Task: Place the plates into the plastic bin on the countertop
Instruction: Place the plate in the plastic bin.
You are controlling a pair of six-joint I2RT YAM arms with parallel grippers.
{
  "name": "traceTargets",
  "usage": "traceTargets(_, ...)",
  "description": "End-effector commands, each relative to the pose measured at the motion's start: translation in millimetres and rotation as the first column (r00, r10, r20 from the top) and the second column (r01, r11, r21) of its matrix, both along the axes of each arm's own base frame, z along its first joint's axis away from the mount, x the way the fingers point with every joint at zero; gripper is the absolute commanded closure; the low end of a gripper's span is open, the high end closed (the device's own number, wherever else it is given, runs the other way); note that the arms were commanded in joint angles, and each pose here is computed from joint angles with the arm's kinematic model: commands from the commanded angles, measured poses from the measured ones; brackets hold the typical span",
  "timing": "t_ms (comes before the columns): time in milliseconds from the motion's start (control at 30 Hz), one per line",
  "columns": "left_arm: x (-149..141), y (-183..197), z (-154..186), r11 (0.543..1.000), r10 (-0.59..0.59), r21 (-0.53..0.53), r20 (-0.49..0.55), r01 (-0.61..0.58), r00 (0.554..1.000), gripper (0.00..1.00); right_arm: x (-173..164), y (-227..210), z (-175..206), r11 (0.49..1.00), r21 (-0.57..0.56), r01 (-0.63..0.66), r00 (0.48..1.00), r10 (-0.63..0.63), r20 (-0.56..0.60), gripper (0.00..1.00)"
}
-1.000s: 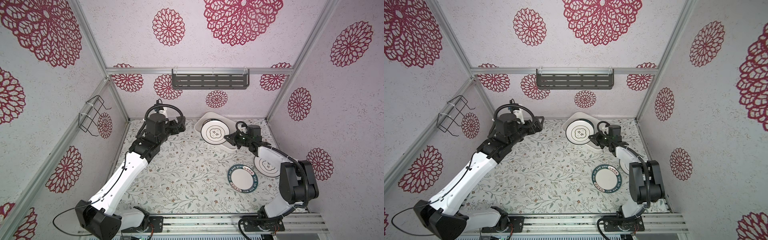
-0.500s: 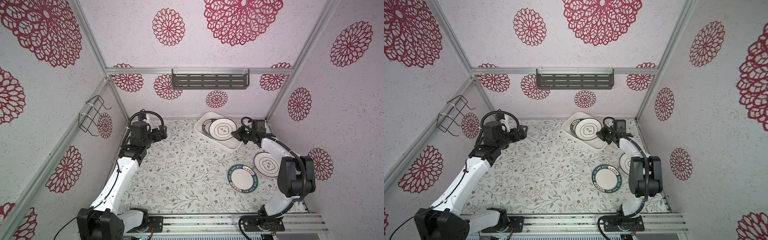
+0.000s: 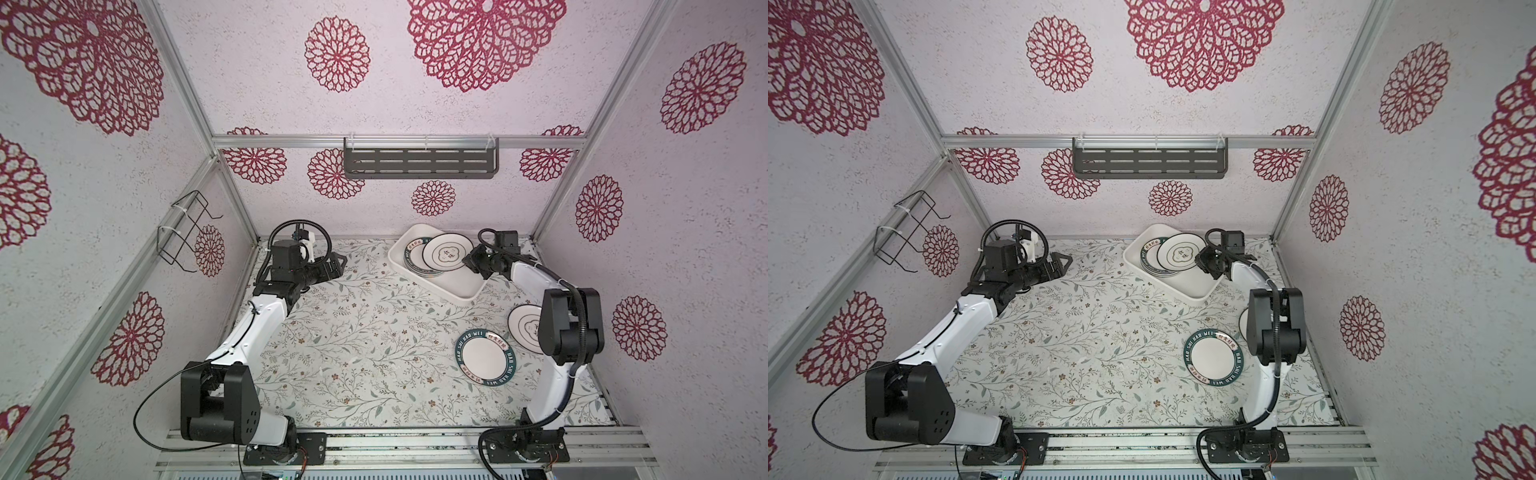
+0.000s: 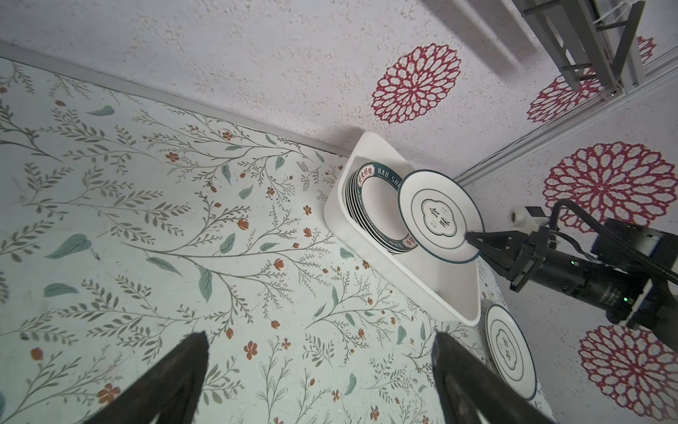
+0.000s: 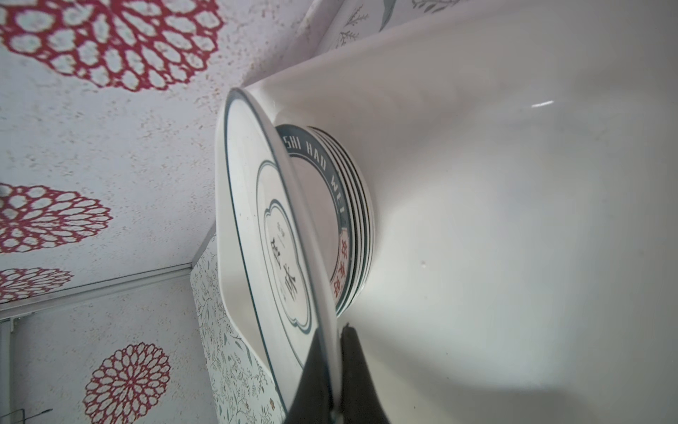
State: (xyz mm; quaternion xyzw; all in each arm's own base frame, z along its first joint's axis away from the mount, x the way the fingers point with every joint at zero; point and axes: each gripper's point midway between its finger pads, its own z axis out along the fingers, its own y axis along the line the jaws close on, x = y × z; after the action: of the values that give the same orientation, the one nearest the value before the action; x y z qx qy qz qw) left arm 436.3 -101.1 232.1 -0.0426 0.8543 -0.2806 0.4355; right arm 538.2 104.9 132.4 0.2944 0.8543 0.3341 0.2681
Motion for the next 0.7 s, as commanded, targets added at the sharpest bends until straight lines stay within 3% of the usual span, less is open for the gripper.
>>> traceTargets(0, 8, 0, 24, 1.0, -0.002, -0.02, 0.069, 0.003, 0.998, 0.03, 23, 8, 30, 1.0, 0.021, 0.023, 0.996, -0.025, 0.089, 1.0)
traceTargets(367, 1, 30, 29, 0.974, 0.219, -0.081, 0.13, -0.21, 0.967, 0.03, 59, 47, 4, 0.999, 0.033, 0.006, 0.999, -0.007, 0.035, 1.0)
traceTargets(667, -8, 31, 15, 0.976, 0.214, -0.054, 0.086, -0.21, 0.973, 0.03, 59, 61, -12, 0.999, 0.051, 0.001, 1.0, -0.001, -0.002, 1.0)
